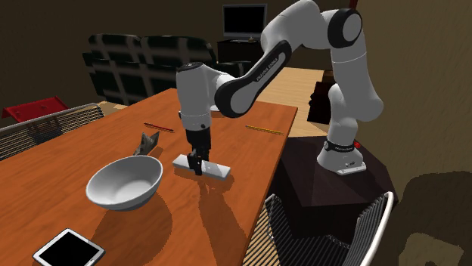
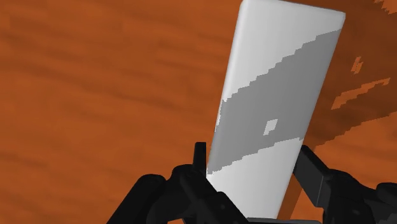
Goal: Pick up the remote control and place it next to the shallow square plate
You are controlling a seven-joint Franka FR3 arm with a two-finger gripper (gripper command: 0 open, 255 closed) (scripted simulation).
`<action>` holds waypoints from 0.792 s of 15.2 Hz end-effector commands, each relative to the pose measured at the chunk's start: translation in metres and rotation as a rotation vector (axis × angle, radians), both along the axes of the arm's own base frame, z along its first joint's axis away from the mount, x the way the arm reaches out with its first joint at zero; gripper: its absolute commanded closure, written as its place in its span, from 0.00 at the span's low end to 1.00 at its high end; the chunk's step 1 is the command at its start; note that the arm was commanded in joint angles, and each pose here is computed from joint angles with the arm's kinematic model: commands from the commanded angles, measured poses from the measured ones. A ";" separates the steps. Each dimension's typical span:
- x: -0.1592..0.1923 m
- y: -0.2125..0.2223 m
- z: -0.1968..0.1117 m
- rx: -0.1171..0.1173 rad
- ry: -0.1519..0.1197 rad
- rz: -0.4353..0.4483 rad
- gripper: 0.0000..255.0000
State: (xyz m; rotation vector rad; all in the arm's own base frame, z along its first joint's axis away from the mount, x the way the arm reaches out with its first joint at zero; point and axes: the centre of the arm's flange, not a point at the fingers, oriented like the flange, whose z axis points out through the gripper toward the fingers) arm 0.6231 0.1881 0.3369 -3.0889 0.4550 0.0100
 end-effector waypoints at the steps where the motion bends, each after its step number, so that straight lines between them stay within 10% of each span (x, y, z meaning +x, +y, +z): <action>1: 0.000 0.000 0.010 0.000 0.000 0.000 1.00; 12: 0.000 0.000 0.068 0.000 0.000 0.000 1.00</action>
